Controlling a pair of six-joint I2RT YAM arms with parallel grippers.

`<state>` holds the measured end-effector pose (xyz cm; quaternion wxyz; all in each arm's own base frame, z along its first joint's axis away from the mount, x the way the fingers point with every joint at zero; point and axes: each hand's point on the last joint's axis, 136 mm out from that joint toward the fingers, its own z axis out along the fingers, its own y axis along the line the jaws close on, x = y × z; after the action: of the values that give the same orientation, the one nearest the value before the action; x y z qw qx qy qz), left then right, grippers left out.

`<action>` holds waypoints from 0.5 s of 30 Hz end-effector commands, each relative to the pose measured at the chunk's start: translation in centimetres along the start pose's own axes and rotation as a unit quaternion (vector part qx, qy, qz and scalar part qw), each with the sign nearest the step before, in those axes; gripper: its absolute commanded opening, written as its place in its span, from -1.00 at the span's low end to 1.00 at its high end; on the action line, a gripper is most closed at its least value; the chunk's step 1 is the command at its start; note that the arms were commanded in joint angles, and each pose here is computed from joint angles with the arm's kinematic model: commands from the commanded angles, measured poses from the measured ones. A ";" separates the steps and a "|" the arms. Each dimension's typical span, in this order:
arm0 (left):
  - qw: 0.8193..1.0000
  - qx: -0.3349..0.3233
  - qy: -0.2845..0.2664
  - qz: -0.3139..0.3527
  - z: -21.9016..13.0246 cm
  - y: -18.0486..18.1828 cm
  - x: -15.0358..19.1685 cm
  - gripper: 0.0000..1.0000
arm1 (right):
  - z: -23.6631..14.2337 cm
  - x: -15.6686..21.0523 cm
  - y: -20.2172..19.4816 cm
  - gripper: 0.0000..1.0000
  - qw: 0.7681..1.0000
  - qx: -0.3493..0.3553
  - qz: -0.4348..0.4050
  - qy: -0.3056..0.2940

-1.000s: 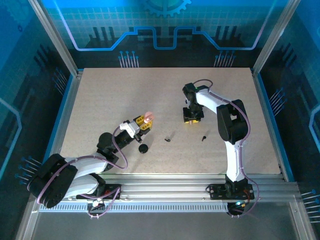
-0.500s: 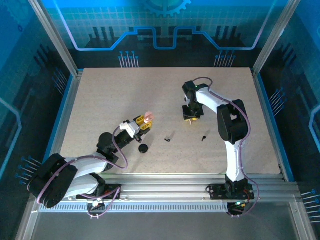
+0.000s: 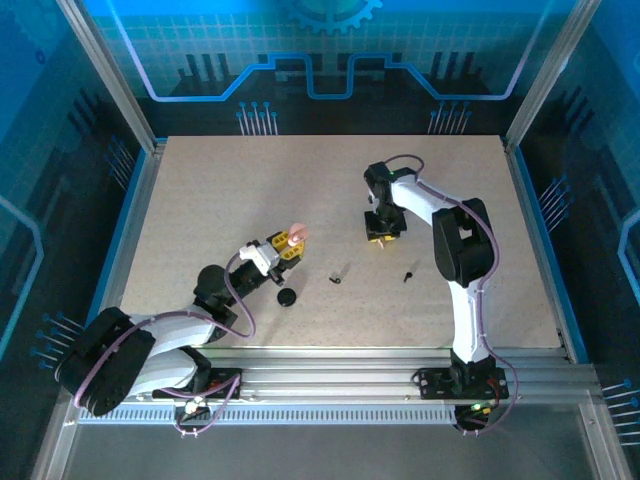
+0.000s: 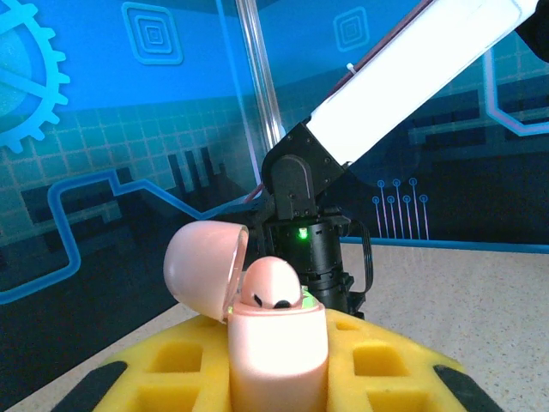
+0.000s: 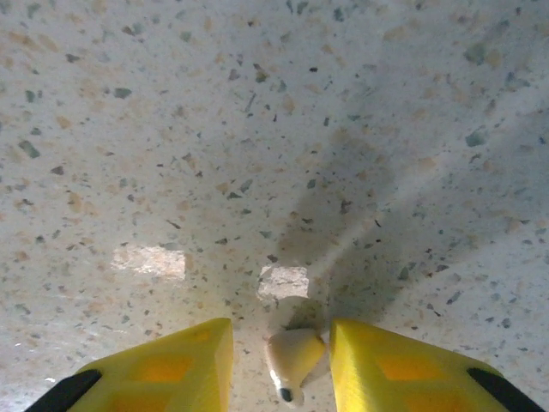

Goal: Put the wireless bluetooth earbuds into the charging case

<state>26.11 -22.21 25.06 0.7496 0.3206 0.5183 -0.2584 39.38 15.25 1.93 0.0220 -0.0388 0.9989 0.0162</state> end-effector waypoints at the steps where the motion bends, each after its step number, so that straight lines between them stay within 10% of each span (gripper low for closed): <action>1: 1.000 0.000 -0.017 0.011 0.4 0.1 -0.9 -0.76 | 0.3 0.1 -0.9 -0.30 1.000 0.017 -0.001 0.013; 15: 1.000 0.001 -0.015 0.008 0.3 0.0 -0.7 -0.77 | 0.1 0.3 -1.3 -0.49 1.000 0.027 -0.002 0.010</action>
<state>26.21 -22.28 24.79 0.7468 0.3214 0.5216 -0.2585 39.46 14.69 1.73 0.0220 -0.0420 0.9989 -0.0008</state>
